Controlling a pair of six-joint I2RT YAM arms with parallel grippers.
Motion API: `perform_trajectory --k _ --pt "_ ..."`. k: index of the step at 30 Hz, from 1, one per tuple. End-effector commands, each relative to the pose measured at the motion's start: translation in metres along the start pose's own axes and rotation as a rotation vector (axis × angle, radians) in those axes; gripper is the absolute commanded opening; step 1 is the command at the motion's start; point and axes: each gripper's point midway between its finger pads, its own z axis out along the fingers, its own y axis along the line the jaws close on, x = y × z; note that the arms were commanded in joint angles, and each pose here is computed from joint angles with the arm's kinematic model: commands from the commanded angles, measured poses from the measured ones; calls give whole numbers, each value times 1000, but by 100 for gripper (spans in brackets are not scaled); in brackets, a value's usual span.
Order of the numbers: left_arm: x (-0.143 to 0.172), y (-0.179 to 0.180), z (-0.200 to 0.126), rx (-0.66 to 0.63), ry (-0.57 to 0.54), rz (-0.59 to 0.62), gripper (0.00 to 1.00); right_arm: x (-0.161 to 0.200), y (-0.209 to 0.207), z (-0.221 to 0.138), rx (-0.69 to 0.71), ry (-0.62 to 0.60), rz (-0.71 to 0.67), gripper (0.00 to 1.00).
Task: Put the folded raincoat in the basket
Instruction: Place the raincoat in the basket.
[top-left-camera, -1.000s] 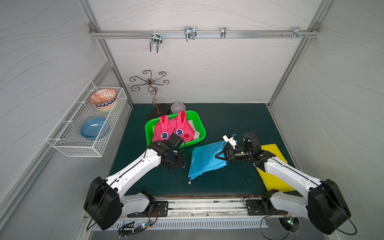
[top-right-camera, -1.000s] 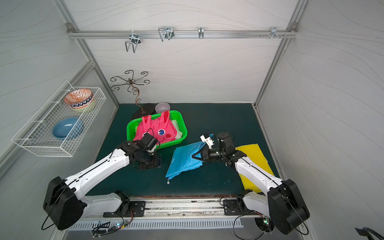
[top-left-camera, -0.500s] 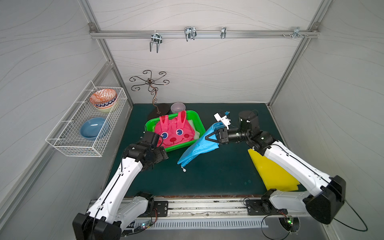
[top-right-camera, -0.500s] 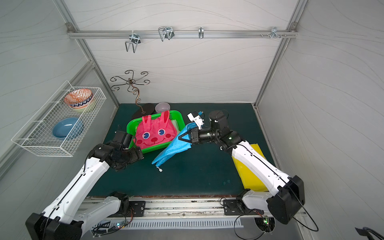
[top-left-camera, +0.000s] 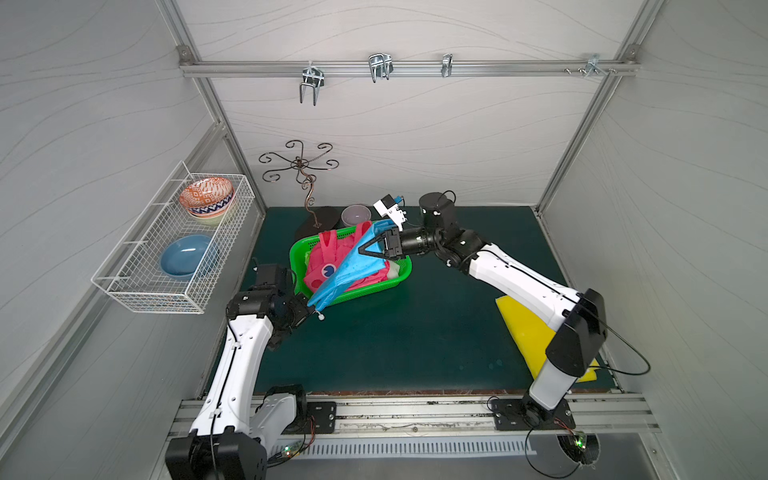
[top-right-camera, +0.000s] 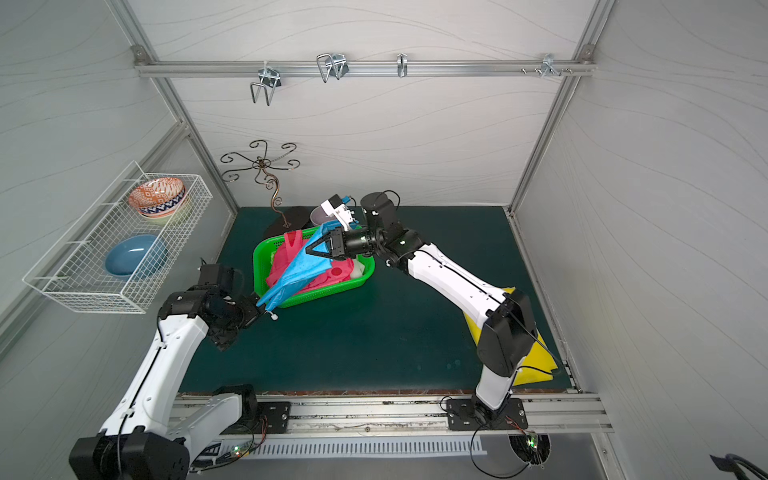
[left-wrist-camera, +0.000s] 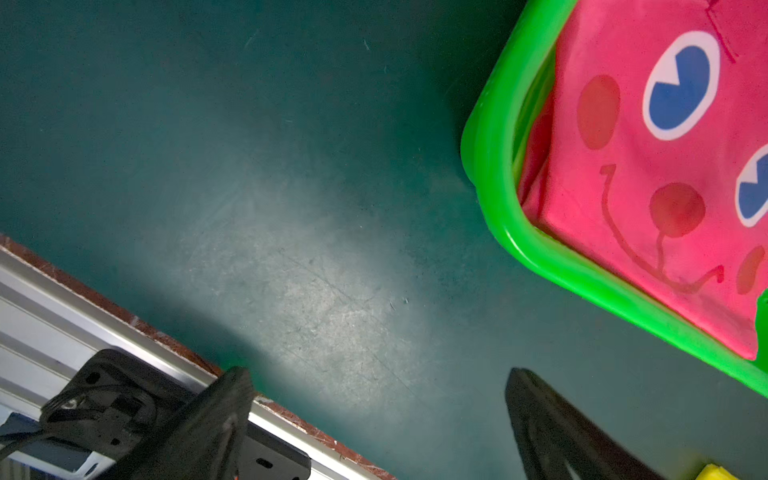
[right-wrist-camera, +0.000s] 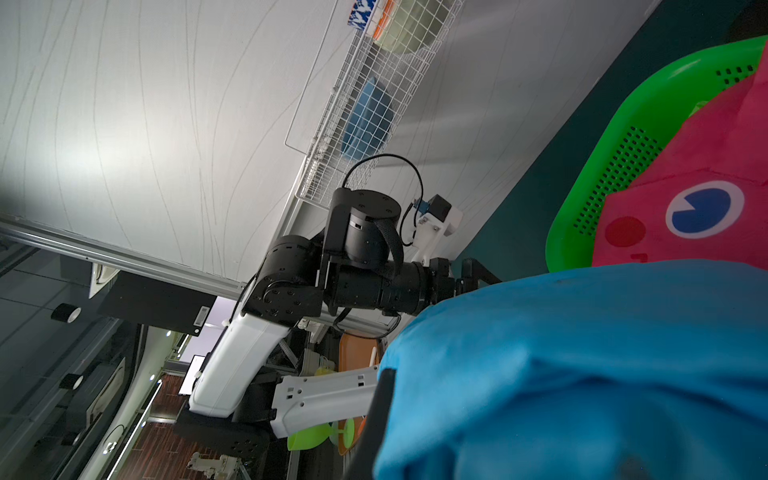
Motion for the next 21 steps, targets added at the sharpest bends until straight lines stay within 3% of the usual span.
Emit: perform_trajectory --k 1,5,9,21 --pt "-22 -1 -11 24 -36 -51 100 -24 21 15 -107 -27 -104 0" --pt "-32 8 -6 53 -20 -155 100 -30 14 46 -185 12 -161 0" --pt "-36 6 -5 76 -17 -163 100 -30 -4 73 -224 40 -207 0" --pt "-50 23 -7 5 -93 -220 99 -53 -60 105 -284 50 -226 0"
